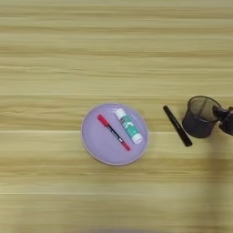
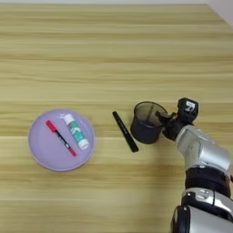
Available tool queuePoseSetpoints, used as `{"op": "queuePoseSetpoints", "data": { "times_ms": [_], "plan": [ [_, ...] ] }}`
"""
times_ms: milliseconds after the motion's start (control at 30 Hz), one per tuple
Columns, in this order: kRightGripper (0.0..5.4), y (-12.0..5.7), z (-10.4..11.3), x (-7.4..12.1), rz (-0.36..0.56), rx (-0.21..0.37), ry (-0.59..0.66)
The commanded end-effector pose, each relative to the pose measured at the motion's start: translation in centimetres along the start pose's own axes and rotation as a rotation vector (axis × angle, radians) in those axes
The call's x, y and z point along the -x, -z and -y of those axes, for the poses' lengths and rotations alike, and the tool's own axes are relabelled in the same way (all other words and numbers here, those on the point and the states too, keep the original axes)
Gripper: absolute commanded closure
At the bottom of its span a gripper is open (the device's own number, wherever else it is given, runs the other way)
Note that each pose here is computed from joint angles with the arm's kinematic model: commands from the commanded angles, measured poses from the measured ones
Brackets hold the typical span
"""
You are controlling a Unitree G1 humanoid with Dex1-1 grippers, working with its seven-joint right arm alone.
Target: Move the objects on the table
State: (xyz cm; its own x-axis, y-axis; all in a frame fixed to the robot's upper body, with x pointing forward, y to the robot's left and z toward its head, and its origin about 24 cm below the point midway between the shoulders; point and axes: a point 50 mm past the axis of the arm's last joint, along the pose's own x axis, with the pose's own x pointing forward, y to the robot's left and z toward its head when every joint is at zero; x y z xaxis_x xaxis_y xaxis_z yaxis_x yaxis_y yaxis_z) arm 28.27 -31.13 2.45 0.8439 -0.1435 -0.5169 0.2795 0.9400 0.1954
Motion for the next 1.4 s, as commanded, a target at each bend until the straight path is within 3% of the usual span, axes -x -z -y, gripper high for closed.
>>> {"op": "queuePoseSetpoints", "data": {
  "times_ms": [33,1067,1400],
  "plan": [
    [3.94,-4.5,-0.4,0.3,0.151,0.041,-0.004],
    [0.79,-6.0,-1.2,1.6,0.251,0.055,-0.024],
    [0.05,-6.9,-2.2,2.7,0.329,0.106,-0.051]
  ]
}}
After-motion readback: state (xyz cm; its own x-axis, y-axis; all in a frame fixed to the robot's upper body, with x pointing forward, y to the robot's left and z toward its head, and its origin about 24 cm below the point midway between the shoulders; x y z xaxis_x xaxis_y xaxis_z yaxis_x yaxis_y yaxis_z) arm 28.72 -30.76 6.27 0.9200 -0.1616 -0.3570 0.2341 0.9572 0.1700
